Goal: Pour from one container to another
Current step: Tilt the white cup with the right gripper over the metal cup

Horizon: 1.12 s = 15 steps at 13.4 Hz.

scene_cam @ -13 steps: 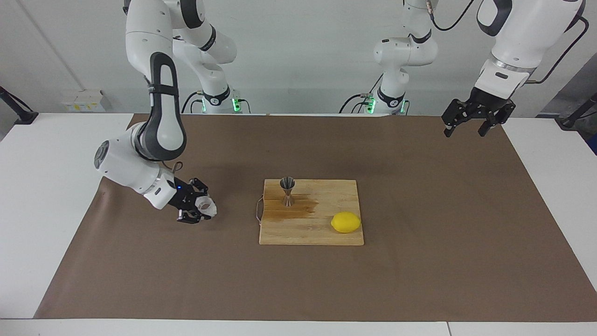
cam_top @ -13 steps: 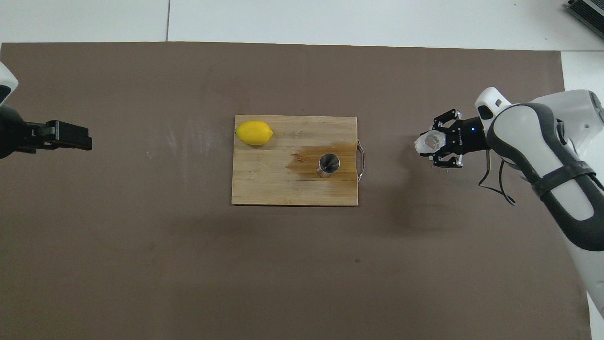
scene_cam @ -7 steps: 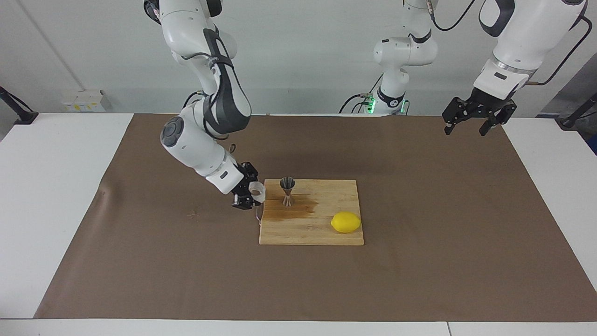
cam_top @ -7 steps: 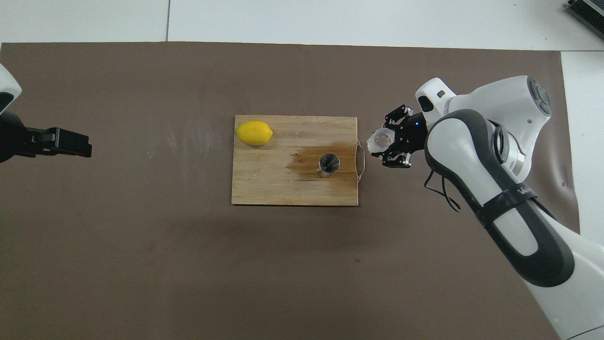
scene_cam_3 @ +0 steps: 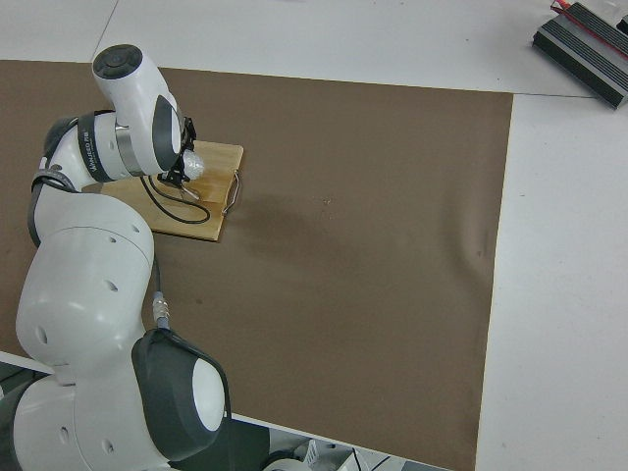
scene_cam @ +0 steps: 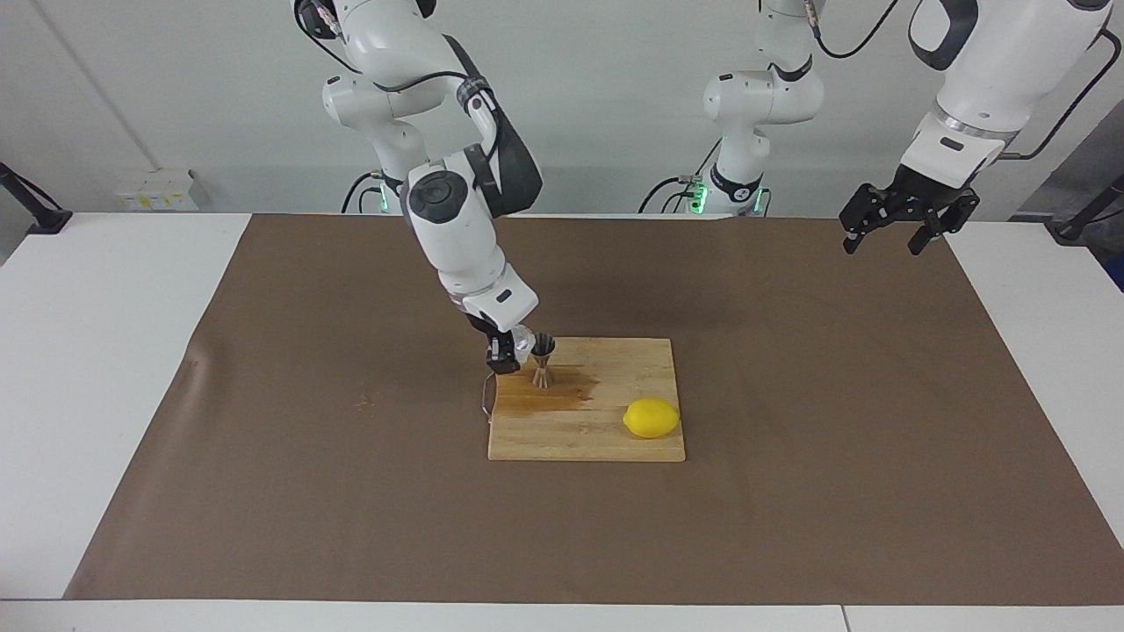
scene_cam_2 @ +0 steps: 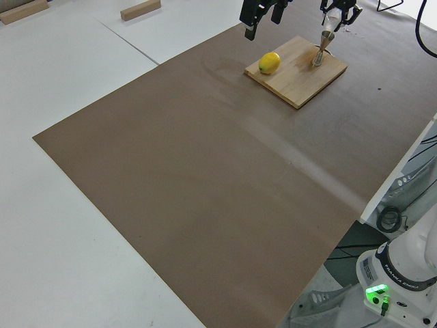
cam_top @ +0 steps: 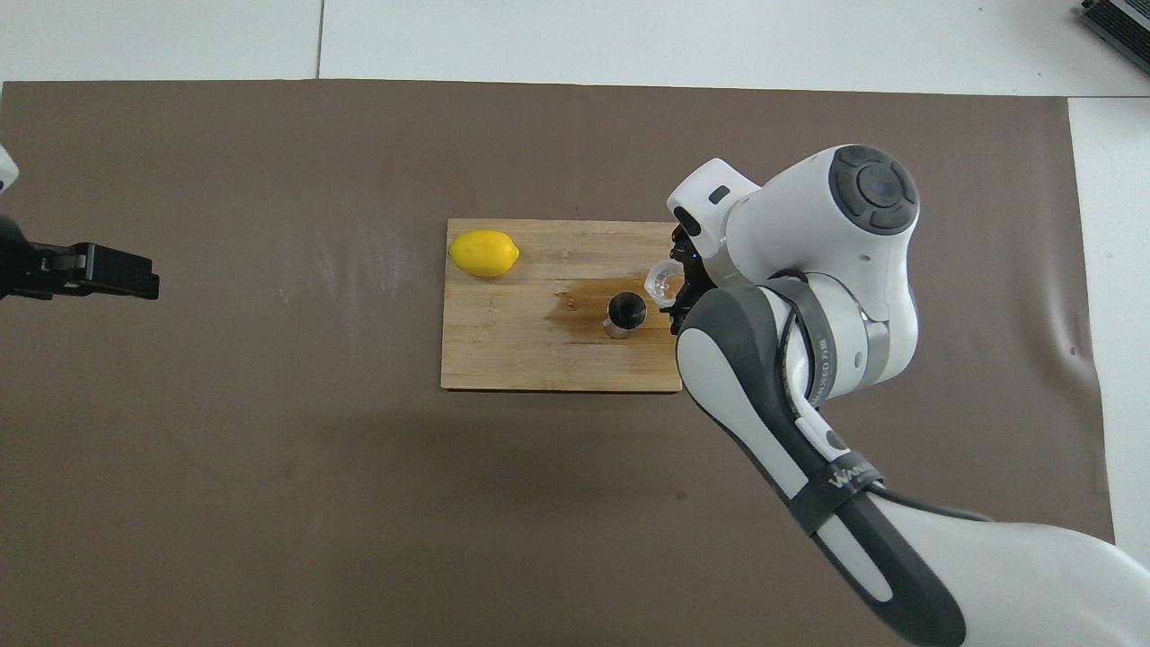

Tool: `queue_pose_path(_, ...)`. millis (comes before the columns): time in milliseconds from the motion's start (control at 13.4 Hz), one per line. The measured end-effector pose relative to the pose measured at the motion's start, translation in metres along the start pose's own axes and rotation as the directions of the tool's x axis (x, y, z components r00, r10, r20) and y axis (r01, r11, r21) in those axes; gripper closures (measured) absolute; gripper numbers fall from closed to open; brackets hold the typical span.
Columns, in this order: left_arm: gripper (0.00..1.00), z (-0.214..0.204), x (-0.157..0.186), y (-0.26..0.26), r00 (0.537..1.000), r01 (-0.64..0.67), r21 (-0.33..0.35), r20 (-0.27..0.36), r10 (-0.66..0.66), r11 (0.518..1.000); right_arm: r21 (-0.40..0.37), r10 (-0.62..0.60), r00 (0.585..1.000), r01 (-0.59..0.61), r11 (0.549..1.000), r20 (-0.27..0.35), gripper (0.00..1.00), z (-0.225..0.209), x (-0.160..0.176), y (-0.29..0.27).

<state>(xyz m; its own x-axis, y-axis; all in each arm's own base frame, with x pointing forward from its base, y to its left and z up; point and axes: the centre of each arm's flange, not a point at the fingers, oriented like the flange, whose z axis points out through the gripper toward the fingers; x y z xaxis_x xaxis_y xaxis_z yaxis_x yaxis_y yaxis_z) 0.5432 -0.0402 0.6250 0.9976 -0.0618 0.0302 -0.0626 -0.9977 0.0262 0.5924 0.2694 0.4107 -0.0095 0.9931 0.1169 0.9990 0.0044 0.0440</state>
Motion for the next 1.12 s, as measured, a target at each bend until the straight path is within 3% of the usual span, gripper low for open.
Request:
queue_pose_path(446, 0.00, 0.002, -0.003, 0.000, 1.000, 0.001, 0.000, 0.024, -0.001, 1.000, -0.068, -0.090, 0.982, 0.102, 0.992, 0.166, 0.49, -0.002, 0.013, -0.004)
queue_pose_path(669, 0.00, 0.002, -0.003, 0.000, 1.000, 0.001, 0.000, 0.025, -0.001, 1.000, -0.116, -0.106, 0.964, 0.138, 0.984, 0.245, 0.49, -0.006, 0.034, -0.014)
queue_pose_path(1115, 0.00, 0.002, -0.003, 0.000, 1.000, 0.002, 0.000, 0.025, -0.002, 1.000, -0.167, -0.139, 0.933, 0.203, 0.965, 0.333, 0.49, -0.013, 0.050, -0.022)
